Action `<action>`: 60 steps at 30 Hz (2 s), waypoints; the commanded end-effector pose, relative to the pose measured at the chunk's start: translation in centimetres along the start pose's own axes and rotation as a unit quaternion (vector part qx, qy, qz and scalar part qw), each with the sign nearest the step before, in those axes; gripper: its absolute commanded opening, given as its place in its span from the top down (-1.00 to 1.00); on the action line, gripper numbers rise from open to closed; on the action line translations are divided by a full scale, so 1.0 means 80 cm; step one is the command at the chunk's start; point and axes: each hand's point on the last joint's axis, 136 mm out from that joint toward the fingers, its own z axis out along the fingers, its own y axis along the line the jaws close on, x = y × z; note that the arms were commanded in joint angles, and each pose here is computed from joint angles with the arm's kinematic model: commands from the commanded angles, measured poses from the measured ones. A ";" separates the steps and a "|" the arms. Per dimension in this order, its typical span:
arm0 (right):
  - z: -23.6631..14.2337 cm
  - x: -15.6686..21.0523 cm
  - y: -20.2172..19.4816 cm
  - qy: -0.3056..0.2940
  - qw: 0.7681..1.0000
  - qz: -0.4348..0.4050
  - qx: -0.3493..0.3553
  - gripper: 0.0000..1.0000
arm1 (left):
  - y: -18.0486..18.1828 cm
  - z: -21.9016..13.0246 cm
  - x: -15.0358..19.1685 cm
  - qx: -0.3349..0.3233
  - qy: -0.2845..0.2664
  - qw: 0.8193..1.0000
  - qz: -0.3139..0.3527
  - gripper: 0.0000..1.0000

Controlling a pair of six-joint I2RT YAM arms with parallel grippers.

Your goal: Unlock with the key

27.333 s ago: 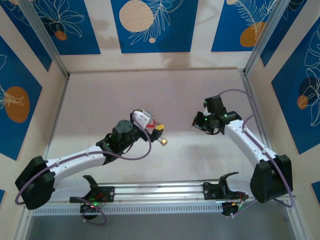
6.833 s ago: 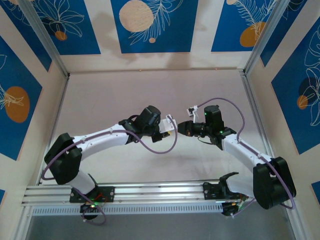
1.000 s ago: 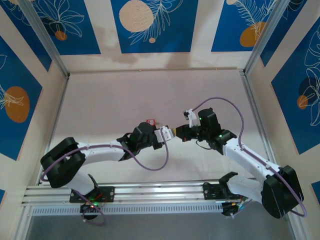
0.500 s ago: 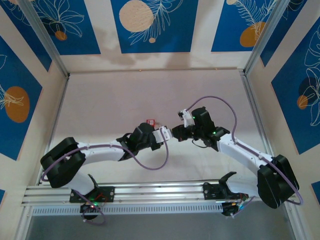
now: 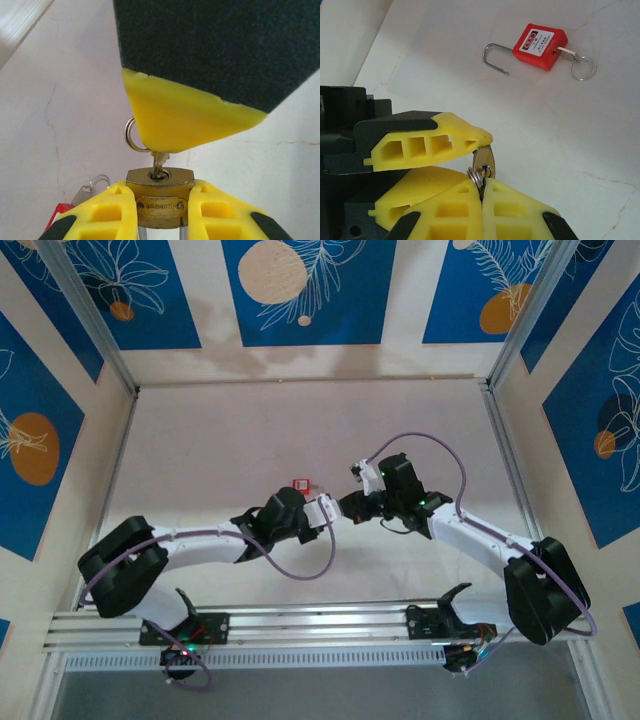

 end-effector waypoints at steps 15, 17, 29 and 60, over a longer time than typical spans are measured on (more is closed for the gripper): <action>-0.008 0.004 -0.002 0.001 1.000 0.011 -0.015 1.00 | 0.009 -0.073 -0.168 0.000 -0.250 0.968 0.017 0.76; -0.012 -0.001 -0.003 -0.008 1.000 -0.006 -0.010 1.00 | 0.006 -0.073 -0.166 0.006 -0.250 0.968 0.017 0.76; 0.008 0.016 -0.014 0.038 0.999 -0.001 0.006 1.00 | 0.012 -0.075 -0.174 -0.004 -0.252 0.968 0.019 0.78; -0.075 -0.058 -0.022 -0.086 0.992 0.058 0.068 0.27 | -0.004 -0.027 -0.065 -0.015 -0.112 0.994 0.000 0.77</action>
